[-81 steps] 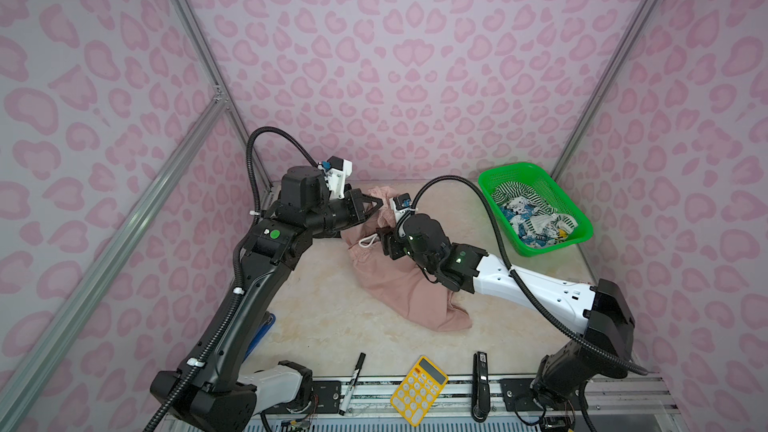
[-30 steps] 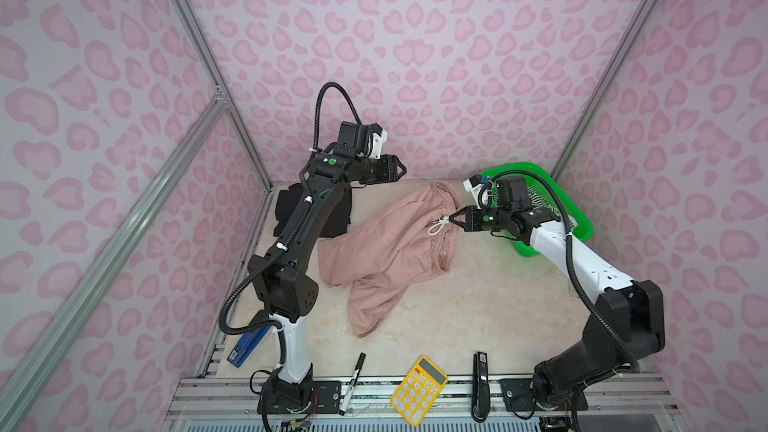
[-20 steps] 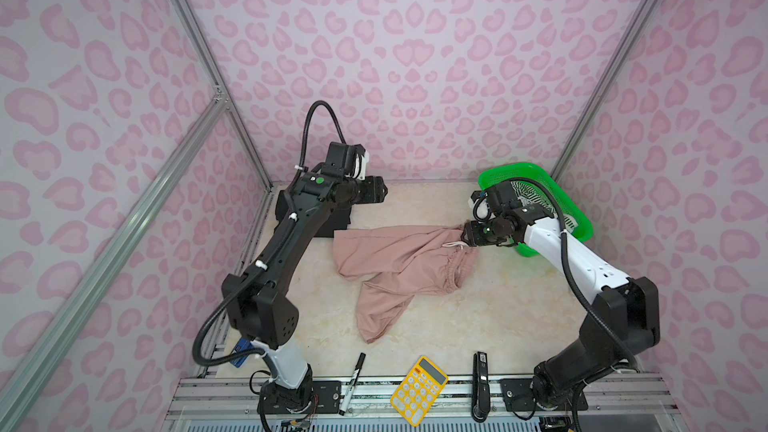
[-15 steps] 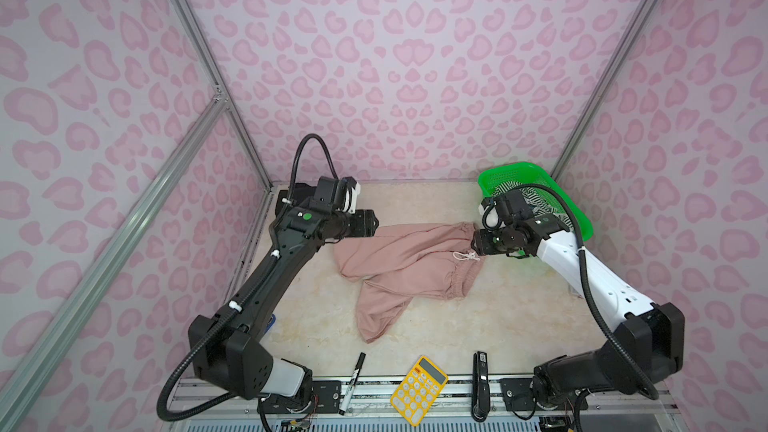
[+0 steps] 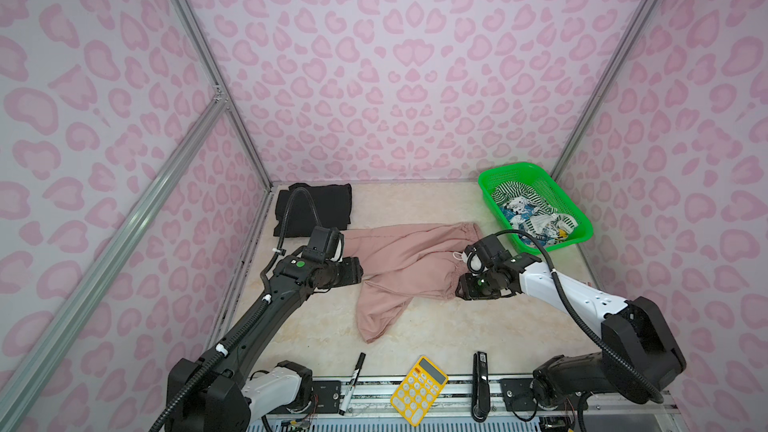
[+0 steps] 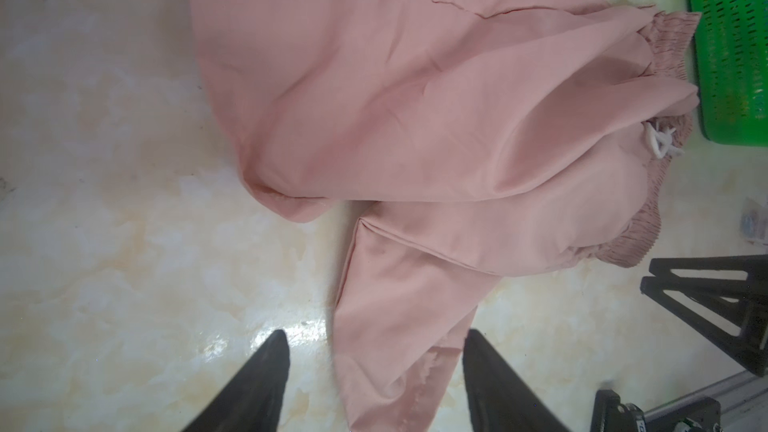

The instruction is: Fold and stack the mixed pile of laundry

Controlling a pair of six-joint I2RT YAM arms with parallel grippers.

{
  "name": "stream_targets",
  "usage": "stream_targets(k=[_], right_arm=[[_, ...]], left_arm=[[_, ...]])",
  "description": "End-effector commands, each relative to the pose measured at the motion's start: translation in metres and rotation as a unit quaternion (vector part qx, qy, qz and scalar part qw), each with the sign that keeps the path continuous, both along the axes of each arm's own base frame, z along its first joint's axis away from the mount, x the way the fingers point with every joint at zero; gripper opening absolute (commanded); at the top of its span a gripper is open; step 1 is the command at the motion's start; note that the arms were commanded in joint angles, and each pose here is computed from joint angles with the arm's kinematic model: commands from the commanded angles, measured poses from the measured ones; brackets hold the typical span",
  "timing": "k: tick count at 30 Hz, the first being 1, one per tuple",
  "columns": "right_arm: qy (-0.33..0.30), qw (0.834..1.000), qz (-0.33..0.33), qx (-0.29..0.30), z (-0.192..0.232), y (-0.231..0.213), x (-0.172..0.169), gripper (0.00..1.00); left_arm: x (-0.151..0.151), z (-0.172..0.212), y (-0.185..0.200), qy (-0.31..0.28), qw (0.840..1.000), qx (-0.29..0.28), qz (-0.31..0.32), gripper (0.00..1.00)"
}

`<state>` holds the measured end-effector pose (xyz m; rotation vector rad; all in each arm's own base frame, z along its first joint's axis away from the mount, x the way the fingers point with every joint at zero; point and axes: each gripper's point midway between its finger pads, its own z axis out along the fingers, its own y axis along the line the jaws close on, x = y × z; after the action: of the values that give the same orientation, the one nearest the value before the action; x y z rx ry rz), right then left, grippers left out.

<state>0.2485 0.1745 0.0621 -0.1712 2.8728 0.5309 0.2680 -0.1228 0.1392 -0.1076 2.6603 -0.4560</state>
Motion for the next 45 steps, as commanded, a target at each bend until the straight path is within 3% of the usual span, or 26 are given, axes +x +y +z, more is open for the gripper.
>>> stream_targets(k=[1,5,11,15,19,22,24,27,31,39,43,45], right_arm=[[-0.031,0.999,-0.003,0.031,0.001,0.018,0.017,0.49],[-0.024,1.0,-0.005,0.0,-0.012,0.015,0.028,0.38],[-0.029,0.999,0.012,-0.019,0.006,0.013,0.032,0.0],[-0.045,0.999,-0.001,-0.019,0.034,-0.009,0.024,0.0],[-0.016,0.998,-0.053,-0.023,0.023,-0.054,0.01,0.0],[0.03,0.996,-0.077,-0.036,-0.002,-0.075,-0.007,0.13],[0.048,0.994,-0.088,-0.042,-0.013,-0.079,-0.015,0.28],[0.043,0.992,-0.112,-0.029,-0.016,-0.078,-0.016,0.49],[0.023,0.99,-0.141,-0.011,-0.012,-0.077,-0.009,0.66],[0.022,0.985,-0.173,-0.017,-0.025,-0.086,-0.009,0.78],[0.021,0.981,-0.19,0.007,-0.033,-0.088,-0.005,0.78],[0.017,0.98,-0.196,0.032,-0.034,-0.085,0.0,0.72]], left_arm=[[0.0,-0.002,0.002,-0.005,1.0,-0.002,0.011,0.68],[-0.006,-0.011,0.002,0.004,1.0,-0.009,0.011,0.68],[-0.01,-0.017,0.005,0.006,1.0,-0.005,0.016,0.68],[-0.009,-0.011,0.005,-0.002,1.0,-0.004,0.014,0.68],[-0.008,-0.005,0.0,-0.009,1.0,-0.012,-0.003,0.68],[-0.007,-0.001,-0.004,-0.014,1.0,-0.018,-0.013,0.69],[-0.008,0.0,-0.004,-0.015,1.0,-0.018,-0.018,0.68],[-0.01,0.003,-0.005,-0.019,0.999,-0.02,-0.021,0.68],[-0.014,0.001,-0.005,-0.016,0.999,-0.021,-0.026,0.68],[-0.023,-0.007,-0.002,-0.006,1.0,-0.016,-0.024,0.69],[-0.026,-0.011,-0.002,0.0,1.0,-0.018,-0.024,0.68],[-0.027,-0.013,-0.002,0.001,1.0,-0.017,-0.024,0.68]])
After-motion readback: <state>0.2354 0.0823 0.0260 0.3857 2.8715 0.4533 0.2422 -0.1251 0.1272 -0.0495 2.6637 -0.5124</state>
